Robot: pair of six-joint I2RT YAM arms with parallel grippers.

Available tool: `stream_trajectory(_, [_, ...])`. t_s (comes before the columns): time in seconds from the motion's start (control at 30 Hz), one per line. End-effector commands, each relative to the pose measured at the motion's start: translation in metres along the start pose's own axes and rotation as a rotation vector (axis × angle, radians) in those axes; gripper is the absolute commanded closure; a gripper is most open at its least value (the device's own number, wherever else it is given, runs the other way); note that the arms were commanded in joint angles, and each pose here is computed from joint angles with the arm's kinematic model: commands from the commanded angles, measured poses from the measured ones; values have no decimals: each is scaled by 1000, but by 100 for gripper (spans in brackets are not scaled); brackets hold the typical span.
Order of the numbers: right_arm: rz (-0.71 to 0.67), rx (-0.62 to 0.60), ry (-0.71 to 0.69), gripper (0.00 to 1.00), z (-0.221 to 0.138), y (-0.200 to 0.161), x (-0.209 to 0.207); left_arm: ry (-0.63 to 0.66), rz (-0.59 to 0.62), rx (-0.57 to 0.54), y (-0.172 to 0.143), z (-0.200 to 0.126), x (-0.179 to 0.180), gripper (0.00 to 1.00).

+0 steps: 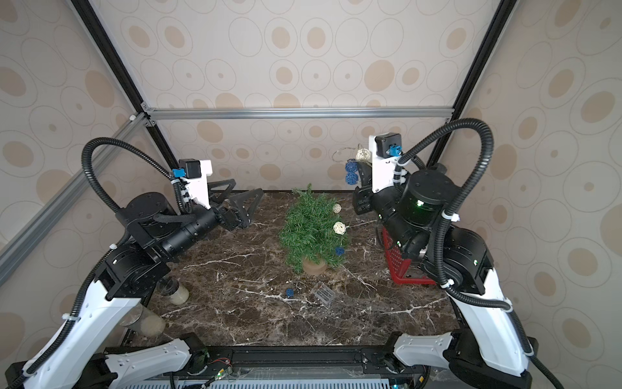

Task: Remove string lights from the small christmas tree
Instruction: Remove the light string from the Christmas tree.

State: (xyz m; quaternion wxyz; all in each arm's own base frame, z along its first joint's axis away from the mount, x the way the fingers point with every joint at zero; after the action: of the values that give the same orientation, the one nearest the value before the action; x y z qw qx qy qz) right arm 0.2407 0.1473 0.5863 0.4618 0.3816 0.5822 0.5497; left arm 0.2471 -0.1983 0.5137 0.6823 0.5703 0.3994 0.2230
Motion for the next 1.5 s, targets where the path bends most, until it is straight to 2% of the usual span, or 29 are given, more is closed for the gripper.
stream_trajectory(0.0, [-45,-30,-85,100,11,12,-11,2,35,-7,3,-4,-1,1])
stream_trajectory(0.3, [1,-77,-134,100,42,29,-35,4,72,-10,11,-3,-3,1])
stream_trajectory(0.57, [37,-105,-182,100,78,45,-62,74,154,-4,20,11,4,1])
stream_trajectory(0.77, [78,-101,-196,100,119,36,-78,167,219,-31,27,28,21,1])
stream_trajectory(0.9, [102,-82,-188,100,156,19,-83,186,171,-34,33,49,48,1])
stream_trajectory(1.17, [172,-106,-151,100,220,-5,-95,232,241,-18,26,101,78,1])
stream_trajectory(1.33, [216,-114,-41,100,260,-25,-78,194,168,-25,24,132,108,1])
stream_trajectory(1.37, [223,-115,-39,100,266,-30,-88,183,156,-28,23,139,114,1])
stream_trajectory(1.47, [273,-107,29,100,288,-49,-84,147,151,-28,20,161,125,1])
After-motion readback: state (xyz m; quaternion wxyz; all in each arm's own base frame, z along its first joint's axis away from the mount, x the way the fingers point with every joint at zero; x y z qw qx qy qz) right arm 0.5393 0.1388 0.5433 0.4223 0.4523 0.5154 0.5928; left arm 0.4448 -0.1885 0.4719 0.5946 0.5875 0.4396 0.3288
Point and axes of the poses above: each gripper's point midway between its finger pads, its own z axis out along the fingers, its own x axis along the line the jaws close on, y = z × x, the point moved 1 cm from there along -z, back along the fingers, and after that the axes turned 2 degrees about -z, right-handed, at the moved point
